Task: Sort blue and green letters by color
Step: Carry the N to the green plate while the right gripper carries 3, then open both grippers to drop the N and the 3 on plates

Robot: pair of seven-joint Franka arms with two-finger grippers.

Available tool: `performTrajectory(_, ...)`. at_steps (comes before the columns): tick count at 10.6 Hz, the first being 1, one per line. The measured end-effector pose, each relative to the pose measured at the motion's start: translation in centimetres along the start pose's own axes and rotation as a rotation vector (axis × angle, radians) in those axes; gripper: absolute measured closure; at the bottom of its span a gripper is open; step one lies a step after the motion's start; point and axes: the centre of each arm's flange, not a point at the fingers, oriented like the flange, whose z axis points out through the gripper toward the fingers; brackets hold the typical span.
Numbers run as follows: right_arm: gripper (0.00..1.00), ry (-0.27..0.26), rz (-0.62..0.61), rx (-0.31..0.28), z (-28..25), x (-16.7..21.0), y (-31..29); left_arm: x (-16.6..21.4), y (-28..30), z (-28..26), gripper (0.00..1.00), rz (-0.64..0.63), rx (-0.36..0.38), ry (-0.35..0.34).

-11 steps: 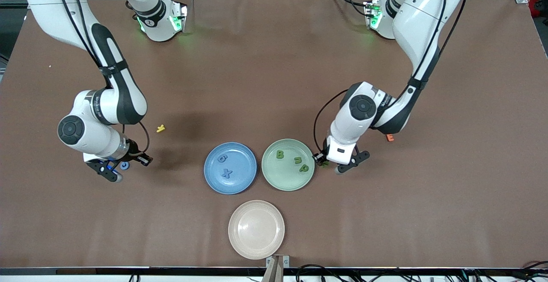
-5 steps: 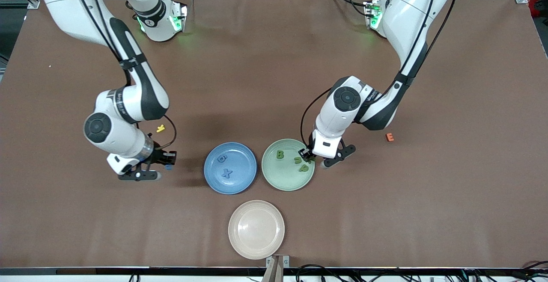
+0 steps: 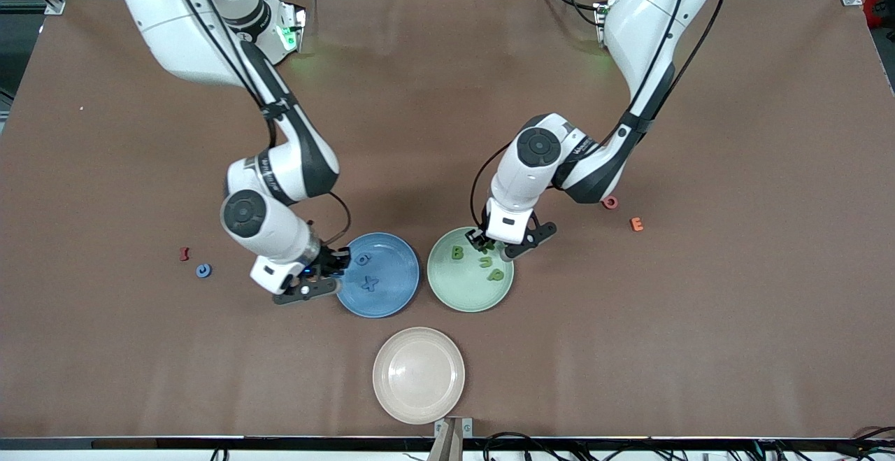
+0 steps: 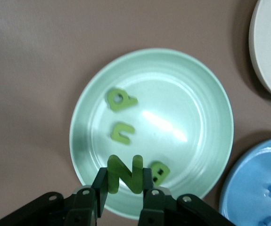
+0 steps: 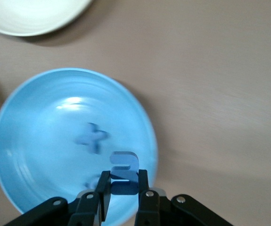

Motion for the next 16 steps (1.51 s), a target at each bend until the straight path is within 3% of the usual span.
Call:
performTrajectory(3,0.73,0.048,-0.062,0.011,2.1,0.4,-4.5,-1.2,0.2,0.4,0.67,-0.01,0.005,-0.004)
performTrajectory(4,0.68,0.056,-0.064,0.014,2.5,0.3,-5.3,-0.9,0.2,0.4,0.64,-0.012,0.006,0.0)
performTrajectory(9,0.04,0.08,-0.077,0.002,2.1,0.8,-5.3,-0.3,-0.1,0.5,0.0,0.011,0.015,0.025)
performTrajectory(13,0.0,0.083,-0.188,-0.043,1.0,2.3,3.5,4.6,-1.4,-0.8,0.0,0.06,0.044,0.052)
performTrajectory(16,0.0,0.046,-0.293,-0.102,-0.2,1.3,13.5,8.4,-2.2,-4.2,0.0,0.132,0.072,0.074)
